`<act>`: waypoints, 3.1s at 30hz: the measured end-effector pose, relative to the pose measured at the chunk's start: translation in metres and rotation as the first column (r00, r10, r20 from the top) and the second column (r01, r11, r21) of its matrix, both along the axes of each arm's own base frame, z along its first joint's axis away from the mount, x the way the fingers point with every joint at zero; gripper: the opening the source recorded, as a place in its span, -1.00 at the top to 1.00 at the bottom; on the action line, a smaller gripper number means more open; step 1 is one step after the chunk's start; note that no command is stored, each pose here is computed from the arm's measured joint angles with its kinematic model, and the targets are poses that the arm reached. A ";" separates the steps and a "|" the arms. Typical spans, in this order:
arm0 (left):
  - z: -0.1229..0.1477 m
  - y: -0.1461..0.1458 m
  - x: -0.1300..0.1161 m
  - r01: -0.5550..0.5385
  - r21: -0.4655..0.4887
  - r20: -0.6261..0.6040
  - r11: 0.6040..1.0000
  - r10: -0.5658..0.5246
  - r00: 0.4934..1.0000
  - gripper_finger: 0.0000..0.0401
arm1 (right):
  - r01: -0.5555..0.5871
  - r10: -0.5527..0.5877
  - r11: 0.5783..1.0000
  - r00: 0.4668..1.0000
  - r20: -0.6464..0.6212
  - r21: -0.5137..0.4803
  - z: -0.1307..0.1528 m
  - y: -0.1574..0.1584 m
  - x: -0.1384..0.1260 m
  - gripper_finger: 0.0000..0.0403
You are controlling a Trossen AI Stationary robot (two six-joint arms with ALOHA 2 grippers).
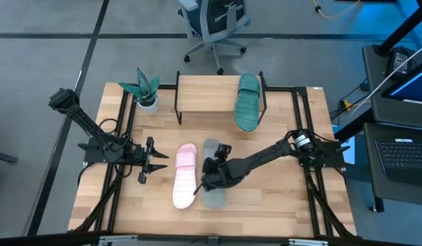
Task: Pick and place slides into the shelf
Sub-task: Put the pair of gray slides on the shelf
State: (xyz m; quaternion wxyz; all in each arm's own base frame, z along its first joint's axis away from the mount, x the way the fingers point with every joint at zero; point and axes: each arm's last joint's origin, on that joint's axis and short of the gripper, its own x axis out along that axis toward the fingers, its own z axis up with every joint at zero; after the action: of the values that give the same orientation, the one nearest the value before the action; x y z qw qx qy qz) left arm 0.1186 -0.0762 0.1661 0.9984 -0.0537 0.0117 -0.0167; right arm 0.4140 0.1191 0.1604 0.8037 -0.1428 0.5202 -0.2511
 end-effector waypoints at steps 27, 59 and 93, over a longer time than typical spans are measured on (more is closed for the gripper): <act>0.000 0.000 0.000 0.002 0.000 0.000 1.000 -0.002 1.000 0.22 | 0.114 -0.111 0.993 0.991 0.077 -0.040 -0.007 -0.004 0.002 0.10; 0.000 0.000 0.000 0.005 0.000 0.000 1.000 -0.005 1.000 0.22 | 0.112 -0.111 0.993 0.993 0.027 -0.039 -0.021 -0.015 0.008 0.93; 0.000 0.000 0.000 0.005 0.000 0.000 1.000 -0.005 1.000 0.22 | 0.048 -0.052 0.996 0.997 -0.061 -0.070 0.056 -0.001 0.015 0.94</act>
State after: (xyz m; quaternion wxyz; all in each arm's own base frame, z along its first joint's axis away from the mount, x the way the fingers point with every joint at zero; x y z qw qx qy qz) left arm 0.1186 -0.0764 0.1662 0.9983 -0.0536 0.0117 -0.0190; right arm 0.4289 0.1183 0.2164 0.7751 -0.1648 0.5397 -0.2842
